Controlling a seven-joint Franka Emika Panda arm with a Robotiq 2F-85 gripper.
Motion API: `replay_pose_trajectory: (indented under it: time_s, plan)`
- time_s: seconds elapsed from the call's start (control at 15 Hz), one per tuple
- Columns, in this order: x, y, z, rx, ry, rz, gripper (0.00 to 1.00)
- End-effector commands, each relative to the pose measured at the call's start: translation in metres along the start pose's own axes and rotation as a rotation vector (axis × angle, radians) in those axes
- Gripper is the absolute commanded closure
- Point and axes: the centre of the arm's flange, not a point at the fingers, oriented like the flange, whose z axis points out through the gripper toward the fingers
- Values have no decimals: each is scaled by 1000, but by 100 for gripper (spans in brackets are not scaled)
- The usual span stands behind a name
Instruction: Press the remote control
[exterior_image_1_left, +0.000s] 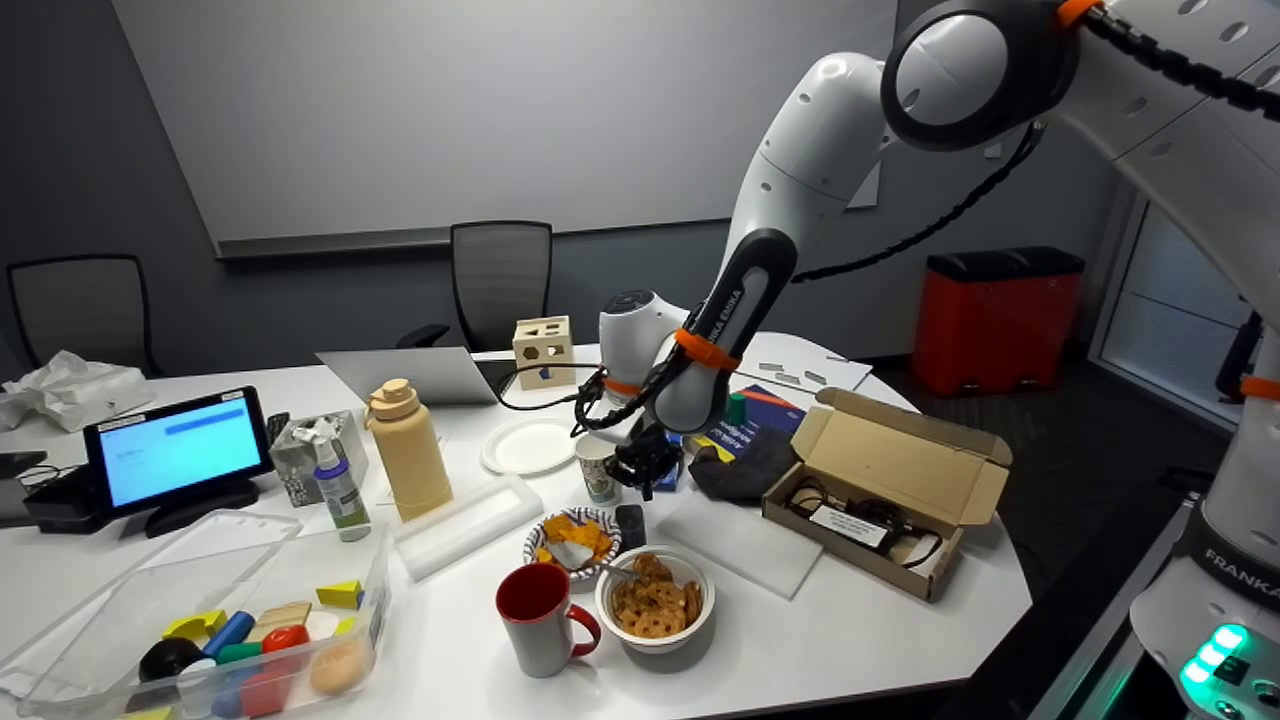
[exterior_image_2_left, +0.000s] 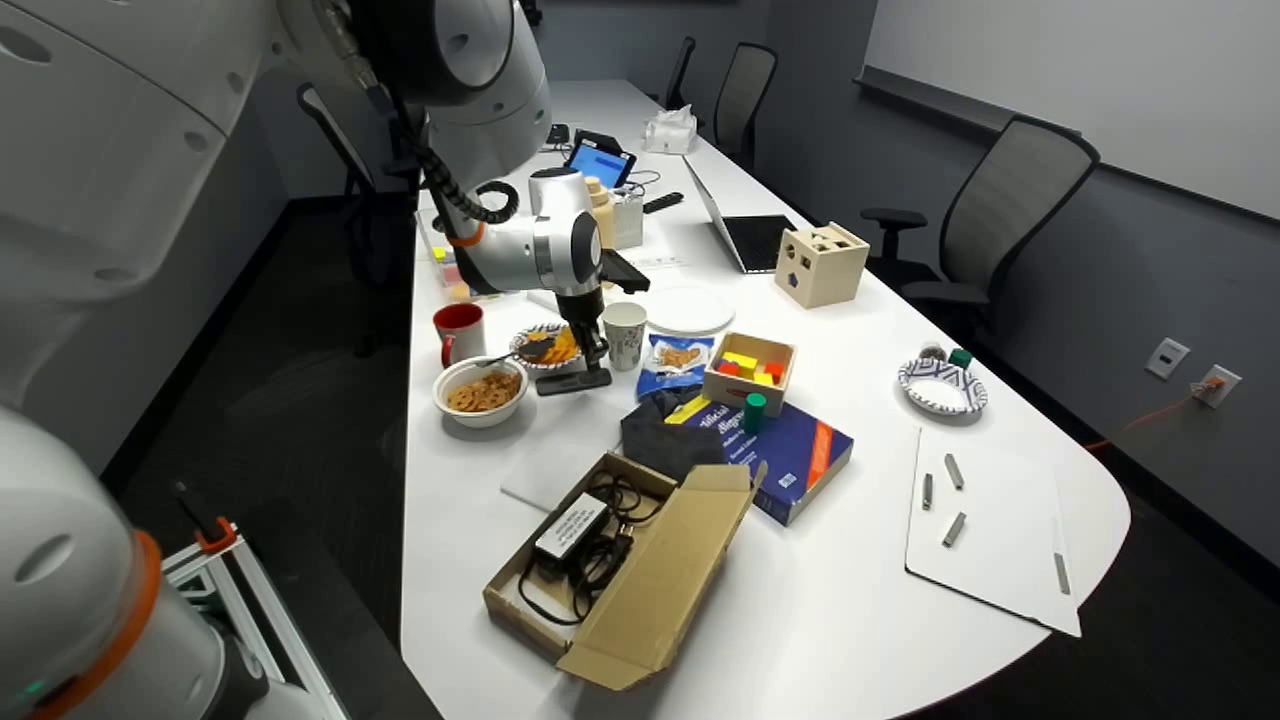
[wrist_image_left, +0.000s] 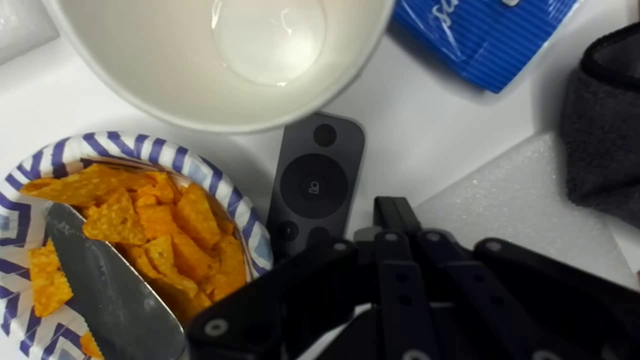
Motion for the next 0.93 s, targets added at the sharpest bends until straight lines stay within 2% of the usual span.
replay_pose_trajectory:
  time_s: [0.0, 0.33, 0.87]
  plan:
    - [-6, 12, 7, -42, -16, -27, 100]
    - [-8, 18, 19, -57, 0, -38, 100]
    - [-19, 28, 30, -48, -20, -44, 100]
